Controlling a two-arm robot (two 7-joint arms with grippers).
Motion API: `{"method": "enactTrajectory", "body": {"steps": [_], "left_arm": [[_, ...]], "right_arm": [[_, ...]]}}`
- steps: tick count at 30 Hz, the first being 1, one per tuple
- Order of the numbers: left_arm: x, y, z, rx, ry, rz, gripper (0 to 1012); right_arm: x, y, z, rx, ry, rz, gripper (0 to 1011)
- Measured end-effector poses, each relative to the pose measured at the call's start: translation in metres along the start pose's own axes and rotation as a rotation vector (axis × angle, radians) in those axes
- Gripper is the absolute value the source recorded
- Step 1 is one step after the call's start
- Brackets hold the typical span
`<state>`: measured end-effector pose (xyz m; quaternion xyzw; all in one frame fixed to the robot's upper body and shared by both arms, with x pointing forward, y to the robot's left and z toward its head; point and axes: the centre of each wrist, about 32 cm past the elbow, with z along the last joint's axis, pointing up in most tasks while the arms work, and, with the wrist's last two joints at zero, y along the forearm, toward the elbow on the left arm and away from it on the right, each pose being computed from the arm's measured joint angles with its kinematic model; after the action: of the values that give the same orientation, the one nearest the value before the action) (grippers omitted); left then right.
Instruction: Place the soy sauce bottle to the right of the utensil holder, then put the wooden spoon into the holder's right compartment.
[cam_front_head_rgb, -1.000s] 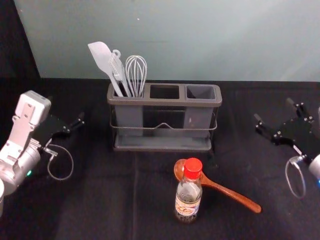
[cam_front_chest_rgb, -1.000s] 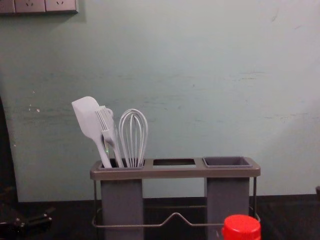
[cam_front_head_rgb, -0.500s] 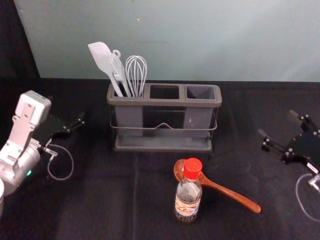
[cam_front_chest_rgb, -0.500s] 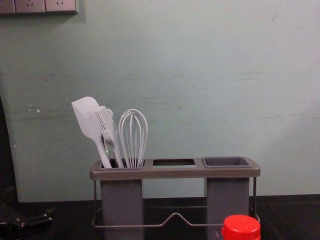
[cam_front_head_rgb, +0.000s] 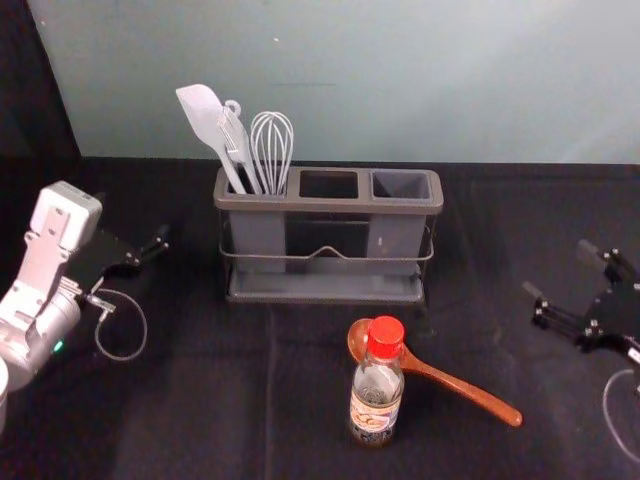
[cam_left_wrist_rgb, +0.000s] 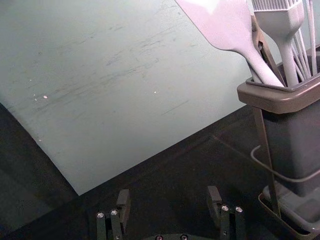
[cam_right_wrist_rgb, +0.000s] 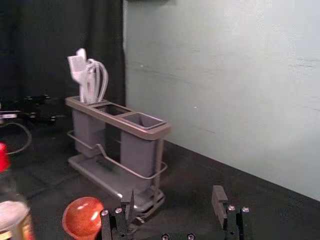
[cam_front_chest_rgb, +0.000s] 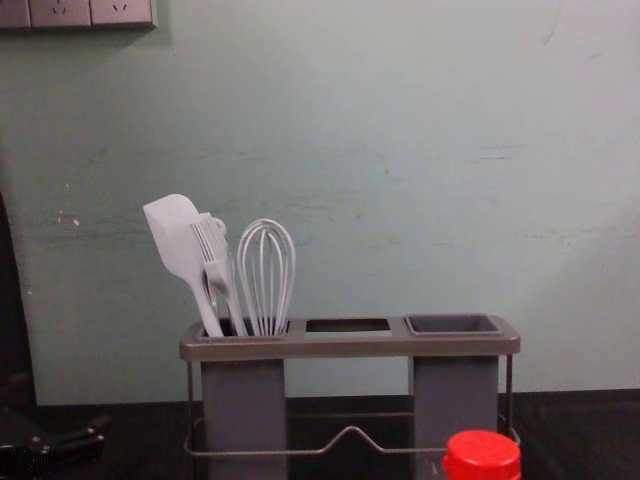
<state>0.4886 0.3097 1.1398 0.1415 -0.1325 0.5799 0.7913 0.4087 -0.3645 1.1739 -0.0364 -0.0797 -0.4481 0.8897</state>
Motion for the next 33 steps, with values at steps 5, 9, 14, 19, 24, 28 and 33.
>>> {"method": "enactTrajectory", "body": {"steps": [5,9,14,19,24,28,33], "left_arm": [[0.0,0.0,0.0,0.0,0.0,0.0,1005],[0.0,0.0,0.0,0.0,0.0,0.0,1005],[0.0,0.0,0.0,0.0,0.0,0.0,1005],[0.0,0.0,0.0,0.0,0.0,0.0,1005],[0.0,0.0,0.0,0.0,0.0,0.0,1005],[0.0,0.0,0.0,0.0,0.0,0.0,1005],[0.0,0.0,0.0,0.0,0.0,0.0,1005]], "right_arm": [[0.001,-0.003,-0.002,0.014,0.01,0.061,1002],[0.001,-0.005,-0.002,0.027,0.025,0.15,1002],[0.001,-0.004,-0.001,0.04,0.04,0.288,1002],[0.002,0.002,0.001,0.05,0.048,0.433,1002],[-0.001,0.013,0.002,0.052,0.066,0.54,1002],[-0.004,0.021,0.003,0.053,0.078,0.583,1002],[-0.008,0.033,0.006,0.051,0.082,0.617,1002]]}}
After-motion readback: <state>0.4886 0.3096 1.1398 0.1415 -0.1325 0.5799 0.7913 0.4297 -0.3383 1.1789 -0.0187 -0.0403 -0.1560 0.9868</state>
